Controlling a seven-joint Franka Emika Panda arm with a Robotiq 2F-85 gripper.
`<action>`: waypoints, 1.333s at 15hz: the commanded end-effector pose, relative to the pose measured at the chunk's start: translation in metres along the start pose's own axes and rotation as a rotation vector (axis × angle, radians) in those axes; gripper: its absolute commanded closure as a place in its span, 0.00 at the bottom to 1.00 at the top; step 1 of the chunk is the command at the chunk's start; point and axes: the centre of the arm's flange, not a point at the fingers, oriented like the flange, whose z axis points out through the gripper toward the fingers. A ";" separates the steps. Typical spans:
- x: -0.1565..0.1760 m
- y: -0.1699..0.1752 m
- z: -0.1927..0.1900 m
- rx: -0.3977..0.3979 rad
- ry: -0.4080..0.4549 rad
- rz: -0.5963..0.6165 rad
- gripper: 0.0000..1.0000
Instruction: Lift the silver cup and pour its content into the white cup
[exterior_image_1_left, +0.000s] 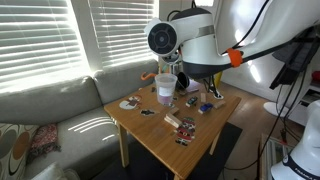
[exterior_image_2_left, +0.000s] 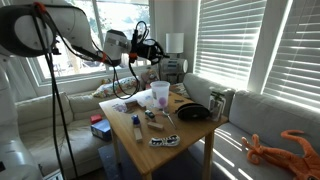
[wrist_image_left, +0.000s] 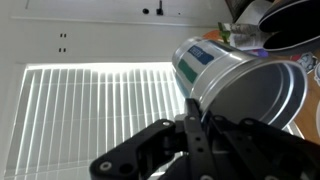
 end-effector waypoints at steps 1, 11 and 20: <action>-0.031 0.030 0.014 0.145 -0.071 0.116 0.99; -0.083 0.086 0.033 0.360 -0.178 0.301 0.96; -0.103 0.061 0.070 0.560 -0.210 0.340 0.99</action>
